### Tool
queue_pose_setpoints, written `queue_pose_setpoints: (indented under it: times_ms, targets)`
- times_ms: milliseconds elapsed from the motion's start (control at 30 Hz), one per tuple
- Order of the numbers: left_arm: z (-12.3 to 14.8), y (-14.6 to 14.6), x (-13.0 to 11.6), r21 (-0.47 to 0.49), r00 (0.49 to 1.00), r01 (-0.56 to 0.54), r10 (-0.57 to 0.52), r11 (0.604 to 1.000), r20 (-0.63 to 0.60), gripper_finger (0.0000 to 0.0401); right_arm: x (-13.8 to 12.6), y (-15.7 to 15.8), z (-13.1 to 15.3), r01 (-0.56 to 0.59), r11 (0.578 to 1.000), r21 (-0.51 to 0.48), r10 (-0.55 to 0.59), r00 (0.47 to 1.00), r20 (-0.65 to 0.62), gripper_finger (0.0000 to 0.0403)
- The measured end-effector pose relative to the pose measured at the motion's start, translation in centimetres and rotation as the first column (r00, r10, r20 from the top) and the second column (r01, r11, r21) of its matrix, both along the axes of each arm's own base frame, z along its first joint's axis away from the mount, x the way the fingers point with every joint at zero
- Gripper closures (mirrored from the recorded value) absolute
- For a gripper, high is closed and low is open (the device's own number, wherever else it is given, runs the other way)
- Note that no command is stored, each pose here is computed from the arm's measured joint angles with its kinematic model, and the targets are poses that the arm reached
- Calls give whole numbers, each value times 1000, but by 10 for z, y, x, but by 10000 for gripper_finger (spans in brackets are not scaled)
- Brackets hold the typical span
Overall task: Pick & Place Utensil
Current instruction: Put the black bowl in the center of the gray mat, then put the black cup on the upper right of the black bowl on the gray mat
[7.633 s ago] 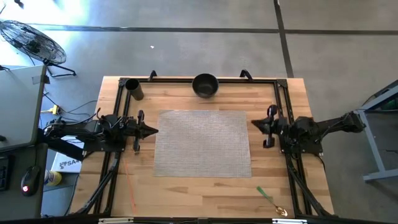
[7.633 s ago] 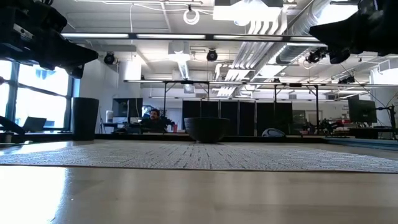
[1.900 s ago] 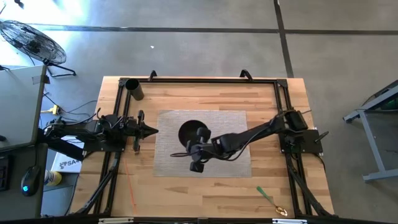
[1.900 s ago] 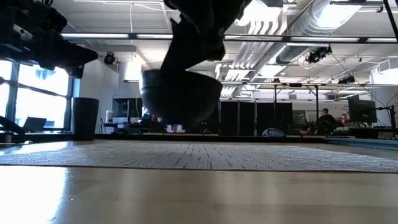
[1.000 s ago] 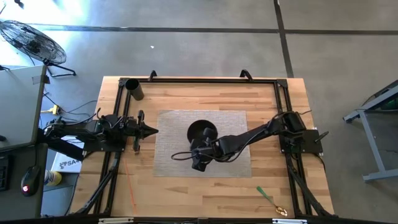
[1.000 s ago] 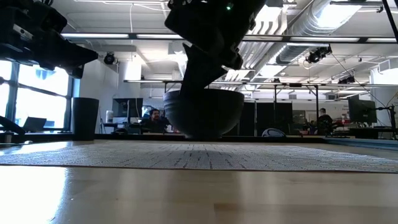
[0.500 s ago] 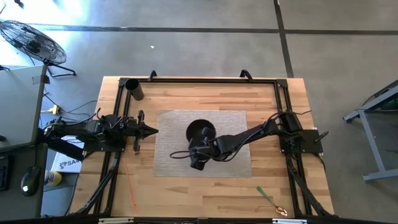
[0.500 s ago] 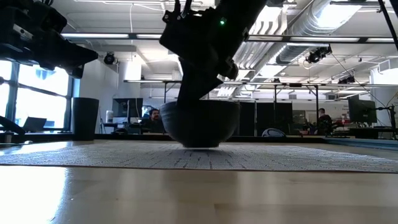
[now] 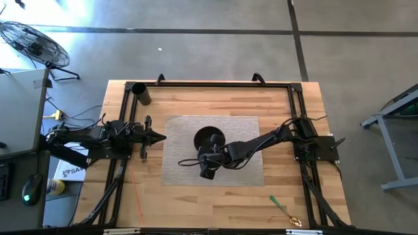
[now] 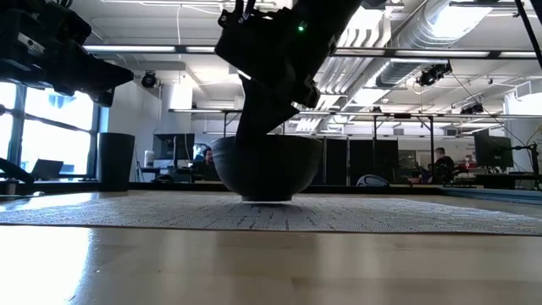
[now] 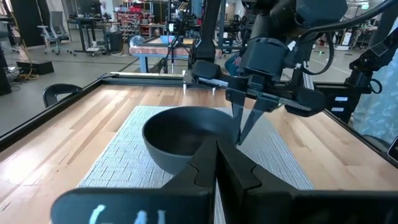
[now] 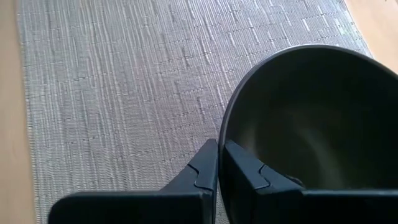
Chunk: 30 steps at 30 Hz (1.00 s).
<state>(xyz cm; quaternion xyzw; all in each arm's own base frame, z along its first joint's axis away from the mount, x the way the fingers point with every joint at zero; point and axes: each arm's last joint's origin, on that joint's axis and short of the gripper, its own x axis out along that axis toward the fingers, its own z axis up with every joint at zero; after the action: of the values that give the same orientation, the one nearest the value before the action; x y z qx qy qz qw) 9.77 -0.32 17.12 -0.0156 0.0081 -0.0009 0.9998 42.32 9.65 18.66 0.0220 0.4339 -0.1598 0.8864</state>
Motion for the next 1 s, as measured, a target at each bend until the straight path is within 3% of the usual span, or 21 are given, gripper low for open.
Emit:
queue_pose_setpoints:
  times_ms: [233,567,1000]
  targets:
    - [0,0,0,0,1000,0,0,1000,0,400,-1,1,-1,-20,999,26,20,1000,-17,382]
    - [0,0,0,0,1000,0,0,1000,0,400,-1,-1,2,13,1000,-25,-13,1000,3,288]
    - [0,0,0,0,1000,0,0,1000,0,400,-9,0,58,-47,993,-106,65,983,174,231]
